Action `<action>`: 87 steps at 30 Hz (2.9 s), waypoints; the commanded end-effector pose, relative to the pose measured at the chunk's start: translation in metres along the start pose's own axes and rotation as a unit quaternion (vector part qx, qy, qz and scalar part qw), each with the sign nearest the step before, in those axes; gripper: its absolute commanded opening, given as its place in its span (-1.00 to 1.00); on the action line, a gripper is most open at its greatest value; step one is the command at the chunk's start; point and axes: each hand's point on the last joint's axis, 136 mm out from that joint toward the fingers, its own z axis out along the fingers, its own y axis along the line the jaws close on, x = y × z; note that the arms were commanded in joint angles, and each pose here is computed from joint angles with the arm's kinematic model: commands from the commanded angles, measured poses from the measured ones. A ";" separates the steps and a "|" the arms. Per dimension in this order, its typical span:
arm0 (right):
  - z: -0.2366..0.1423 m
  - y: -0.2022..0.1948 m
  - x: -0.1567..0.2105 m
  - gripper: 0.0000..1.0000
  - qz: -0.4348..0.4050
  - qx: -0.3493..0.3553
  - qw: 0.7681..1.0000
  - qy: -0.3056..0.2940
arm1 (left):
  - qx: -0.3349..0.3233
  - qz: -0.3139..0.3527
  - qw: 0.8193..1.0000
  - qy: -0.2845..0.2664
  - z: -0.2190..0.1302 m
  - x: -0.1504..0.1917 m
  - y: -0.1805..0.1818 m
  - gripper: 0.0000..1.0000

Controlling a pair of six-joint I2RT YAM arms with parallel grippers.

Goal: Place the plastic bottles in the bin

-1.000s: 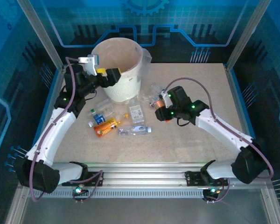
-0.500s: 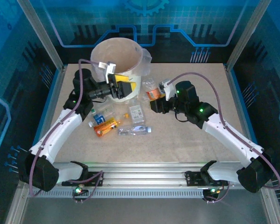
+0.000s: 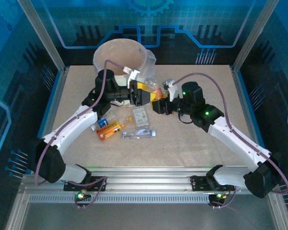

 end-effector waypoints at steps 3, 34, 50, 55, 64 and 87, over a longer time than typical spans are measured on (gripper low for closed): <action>-0.005 0.023 -0.020 -0.34 -0.014 -0.035 0.999 -0.031 | 0.041 0.024 0.999 -0.011 0.009 -0.015 -0.017 0.91; -0.014 0.027 -0.001 0.99 -0.047 -0.002 0.999 -0.005 | -0.076 0.056 0.993 -0.070 -0.030 -0.055 0.000 -0.25; -0.025 -0.013 0.010 0.99 -0.014 0.114 0.993 -0.005 | -0.344 0.151 0.907 -0.188 -0.122 -0.184 0.066 -0.30; -0.025 -0.025 0.014 0.99 -0.002 0.147 0.989 0.012 | -0.394 0.143 0.890 -0.178 -0.129 -0.194 0.112 -0.31; -0.026 -0.049 0.024 0.99 0.026 0.214 0.976 0.030 | -0.424 0.101 0.891 -0.123 -0.118 -0.185 0.189 -0.31; -0.006 -0.099 0.059 0.99 0.056 0.336 0.927 0.156 | -0.461 0.024 0.886 0.039 -0.096 -0.089 0.303 -0.20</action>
